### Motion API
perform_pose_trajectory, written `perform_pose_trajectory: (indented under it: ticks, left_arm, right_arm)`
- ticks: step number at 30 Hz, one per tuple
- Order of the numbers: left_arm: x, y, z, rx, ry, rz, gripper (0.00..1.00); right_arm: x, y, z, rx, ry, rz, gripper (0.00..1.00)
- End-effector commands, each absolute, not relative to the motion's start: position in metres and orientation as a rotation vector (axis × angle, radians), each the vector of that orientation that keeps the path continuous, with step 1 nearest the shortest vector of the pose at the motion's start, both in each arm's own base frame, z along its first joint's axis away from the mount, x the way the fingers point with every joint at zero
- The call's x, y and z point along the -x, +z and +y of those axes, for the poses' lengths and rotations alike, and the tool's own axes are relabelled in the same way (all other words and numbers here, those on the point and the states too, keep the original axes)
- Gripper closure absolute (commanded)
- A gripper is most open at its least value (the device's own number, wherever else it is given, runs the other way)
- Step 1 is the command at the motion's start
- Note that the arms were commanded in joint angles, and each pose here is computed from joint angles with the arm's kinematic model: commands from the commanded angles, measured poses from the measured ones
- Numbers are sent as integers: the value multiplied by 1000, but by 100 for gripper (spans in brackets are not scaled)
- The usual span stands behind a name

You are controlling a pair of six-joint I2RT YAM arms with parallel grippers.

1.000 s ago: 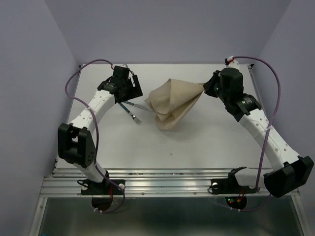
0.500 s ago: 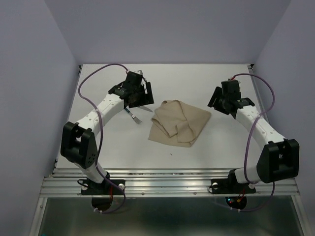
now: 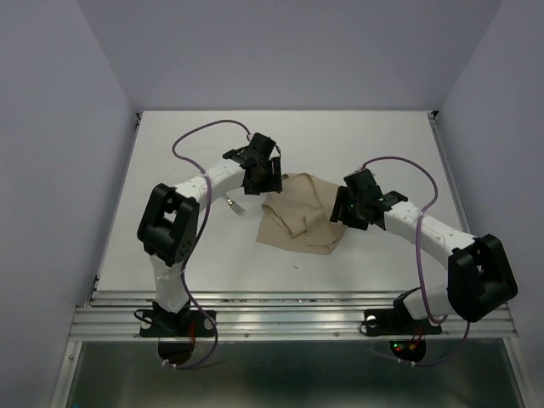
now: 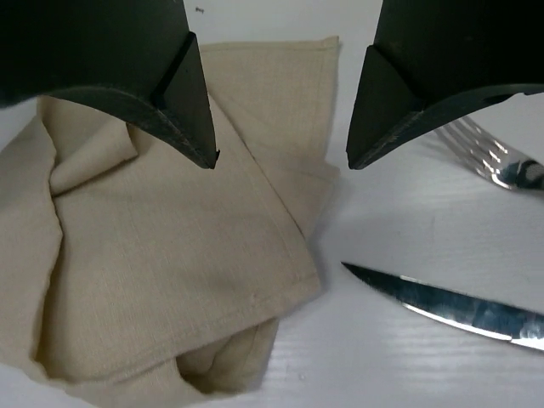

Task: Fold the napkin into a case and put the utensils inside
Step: Flatten out the crumpled napkin at the center of the board.

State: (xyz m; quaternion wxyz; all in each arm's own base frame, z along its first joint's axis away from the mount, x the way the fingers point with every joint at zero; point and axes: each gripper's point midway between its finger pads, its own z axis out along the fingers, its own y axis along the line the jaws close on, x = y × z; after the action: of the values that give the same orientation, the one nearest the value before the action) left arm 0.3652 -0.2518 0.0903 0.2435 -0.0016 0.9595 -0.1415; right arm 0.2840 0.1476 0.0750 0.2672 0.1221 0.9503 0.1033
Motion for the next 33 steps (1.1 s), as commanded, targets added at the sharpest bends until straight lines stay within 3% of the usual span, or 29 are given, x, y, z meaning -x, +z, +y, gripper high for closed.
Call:
perform_pose_trajectory:
  ticks: [1,8,23,33]
  left_arm:
    - [-401,94,-255,-56,-293,2565,28]
    - [-422,79,-253,-95,-241,2577,38]
    - [-426,41,-261,-130,-253,2656,39]
    - [-421,36,-271,-149,-331,2676,57]
  right_arm:
    - [-298,89,147,-366,289,2492,36]
    - [-297,91,144,-363,270,2485,36]
    - [-299,92,144,-366,267,2487,36]
    - [-302,96,144,-369,257,2479,36]
